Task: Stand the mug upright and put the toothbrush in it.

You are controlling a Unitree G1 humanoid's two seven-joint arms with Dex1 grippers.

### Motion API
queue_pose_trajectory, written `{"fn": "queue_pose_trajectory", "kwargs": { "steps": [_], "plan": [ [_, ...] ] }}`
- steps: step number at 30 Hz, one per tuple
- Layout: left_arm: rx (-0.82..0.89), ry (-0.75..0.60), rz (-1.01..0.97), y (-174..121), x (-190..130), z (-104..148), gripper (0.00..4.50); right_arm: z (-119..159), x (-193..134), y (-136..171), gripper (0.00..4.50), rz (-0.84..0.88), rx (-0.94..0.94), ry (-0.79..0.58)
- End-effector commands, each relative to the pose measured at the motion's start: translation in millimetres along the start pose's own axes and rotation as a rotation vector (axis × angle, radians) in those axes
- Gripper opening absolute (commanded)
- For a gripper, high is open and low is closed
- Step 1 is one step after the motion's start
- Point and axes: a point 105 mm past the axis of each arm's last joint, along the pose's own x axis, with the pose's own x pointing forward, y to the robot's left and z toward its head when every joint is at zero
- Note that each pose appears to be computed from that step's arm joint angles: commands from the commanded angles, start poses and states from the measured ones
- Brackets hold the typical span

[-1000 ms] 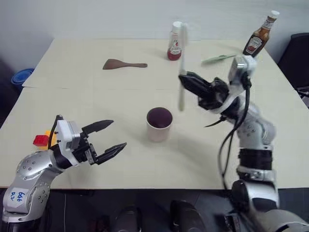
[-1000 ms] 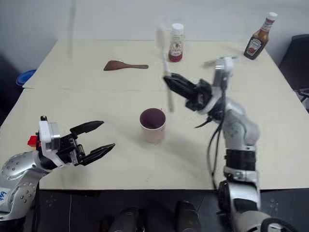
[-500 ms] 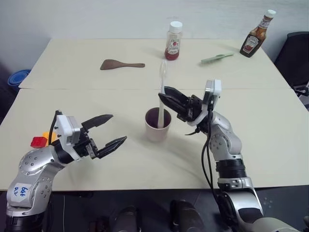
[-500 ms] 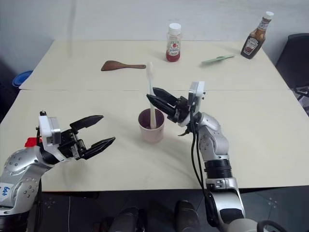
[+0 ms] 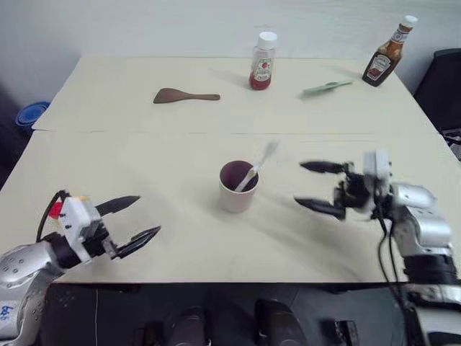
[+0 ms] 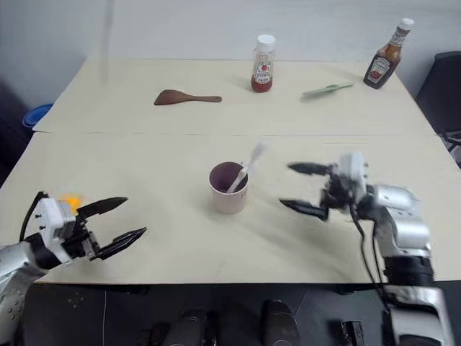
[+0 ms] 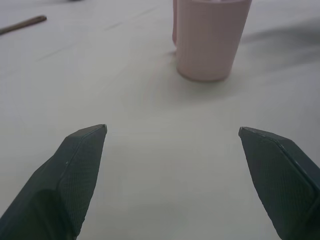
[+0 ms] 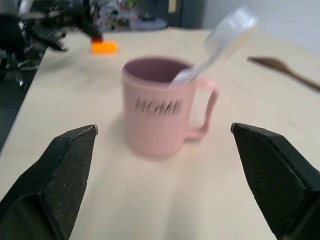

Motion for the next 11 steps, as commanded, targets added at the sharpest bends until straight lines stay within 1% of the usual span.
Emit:
{"fn": "queue_pose_trajectory", "kwargs": {
  "steps": [1, 7, 9, 11],
  "plan": [
    [0.051, 0.009, 0.044, 4.7, -10.5, -0.4, 4.5, 4.0, -11.0, 4.9, 4.48, 0.007, -0.062, 0.001],
    [0.104, 0.027, 0.057, -1.0, -8.9, -3.4, 4.5, -27.0, -31.7, 36.2, 4.48, 0.051, -0.031, 0.085],
    [0.123, 0.036, 0.067, -1.0, -9.1, -4.1, 4.5, -30.4, -31.6, 40.3, 4.48, 0.038, -0.023, 0.077],
    [0.13, 0.072, 0.055, -2.3, -9.6, -7.7, 4.5, -31.3, -29.1, 38.5, 4.48, 0.005, -0.033, 0.065]
  ]
}}
